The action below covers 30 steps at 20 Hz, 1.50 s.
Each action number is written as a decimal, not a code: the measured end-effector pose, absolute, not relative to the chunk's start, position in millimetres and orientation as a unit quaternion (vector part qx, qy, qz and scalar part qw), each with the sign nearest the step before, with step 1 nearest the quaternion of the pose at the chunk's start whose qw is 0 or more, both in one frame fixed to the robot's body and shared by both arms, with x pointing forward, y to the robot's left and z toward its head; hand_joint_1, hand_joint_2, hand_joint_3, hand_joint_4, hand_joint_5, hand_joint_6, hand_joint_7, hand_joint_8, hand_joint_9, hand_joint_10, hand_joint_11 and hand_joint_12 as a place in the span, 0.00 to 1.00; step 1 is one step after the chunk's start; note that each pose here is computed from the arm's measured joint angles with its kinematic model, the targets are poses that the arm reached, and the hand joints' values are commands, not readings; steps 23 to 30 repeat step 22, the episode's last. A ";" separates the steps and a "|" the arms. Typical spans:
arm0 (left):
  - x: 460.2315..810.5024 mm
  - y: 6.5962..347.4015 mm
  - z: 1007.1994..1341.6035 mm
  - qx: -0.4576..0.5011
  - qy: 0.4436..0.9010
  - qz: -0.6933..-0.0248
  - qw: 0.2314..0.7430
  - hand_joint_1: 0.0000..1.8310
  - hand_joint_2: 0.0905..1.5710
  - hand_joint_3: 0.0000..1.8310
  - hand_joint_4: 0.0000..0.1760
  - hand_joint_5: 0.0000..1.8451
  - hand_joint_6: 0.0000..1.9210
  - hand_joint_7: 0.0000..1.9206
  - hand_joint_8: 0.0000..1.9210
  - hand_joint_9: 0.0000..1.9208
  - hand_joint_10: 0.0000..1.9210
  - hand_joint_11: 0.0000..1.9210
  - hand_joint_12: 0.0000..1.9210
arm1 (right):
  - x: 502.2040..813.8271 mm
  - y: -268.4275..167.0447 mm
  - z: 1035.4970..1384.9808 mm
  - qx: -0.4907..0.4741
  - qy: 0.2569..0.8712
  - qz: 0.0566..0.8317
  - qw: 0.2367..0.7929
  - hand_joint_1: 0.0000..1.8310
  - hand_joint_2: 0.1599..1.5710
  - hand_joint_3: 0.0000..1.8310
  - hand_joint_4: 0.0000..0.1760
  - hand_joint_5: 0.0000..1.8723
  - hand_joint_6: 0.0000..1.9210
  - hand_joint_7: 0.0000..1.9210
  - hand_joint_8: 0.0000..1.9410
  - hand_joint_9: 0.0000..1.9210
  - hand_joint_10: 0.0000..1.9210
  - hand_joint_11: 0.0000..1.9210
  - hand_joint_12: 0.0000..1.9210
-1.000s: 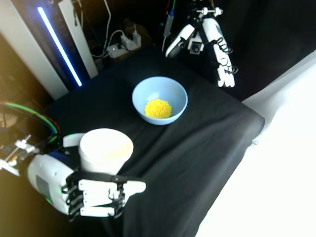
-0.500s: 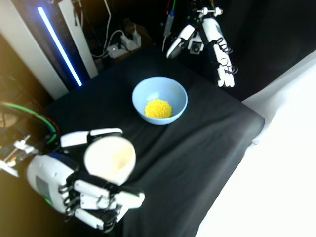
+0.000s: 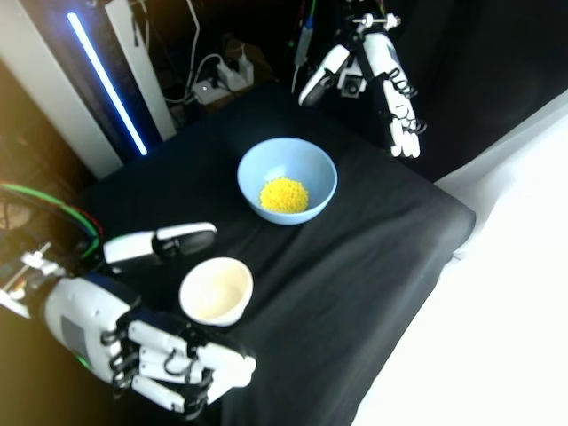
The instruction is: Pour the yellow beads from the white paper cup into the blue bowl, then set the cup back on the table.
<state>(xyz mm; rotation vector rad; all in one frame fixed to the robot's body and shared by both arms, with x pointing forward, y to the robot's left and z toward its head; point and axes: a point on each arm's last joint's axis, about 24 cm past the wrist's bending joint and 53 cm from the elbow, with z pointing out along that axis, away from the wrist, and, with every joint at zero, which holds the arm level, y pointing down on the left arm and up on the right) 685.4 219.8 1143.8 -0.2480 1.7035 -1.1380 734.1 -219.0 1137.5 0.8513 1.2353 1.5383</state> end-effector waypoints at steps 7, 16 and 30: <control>692.5 221.5 1150.9 -0.094 0.709 -0.466 0.521 0.30 0.47 0.00 0.00 0.00 0.00 0.01 0.00 0.00 0.00 0.02 0.01 | 730.0 -220.9 1149.1 0.316 0.526 0.625 0.483 0.45 0.42 0.00 0.93 0.00 0.00 0.15 0.00 0.13 0.00 0.00 0.55; 704.4 229.9 1202.4 -0.031 0.712 -0.422 0.560 0.30 0.50 0.00 0.19 0.00 0.00 0.07 0.00 0.00 0.00 0.00 0.00 | 730.1 -220.9 1189.7 0.223 0.580 0.588 0.518 0.48 0.41 0.00 0.95 0.00 0.00 0.18 0.00 0.07 0.00 0.00 0.28; 699.9 234.4 1233.1 -0.007 0.703 -0.409 0.582 0.32 0.48 0.00 0.00 0.00 0.00 0.05 0.00 0.01 0.00 0.02 0.01 | 714.9 -212.0 1209.0 0.144 0.621 0.542 0.547 0.50 0.38 0.00 0.99 0.00 0.00 0.09 0.01 0.08 0.01 0.00 0.26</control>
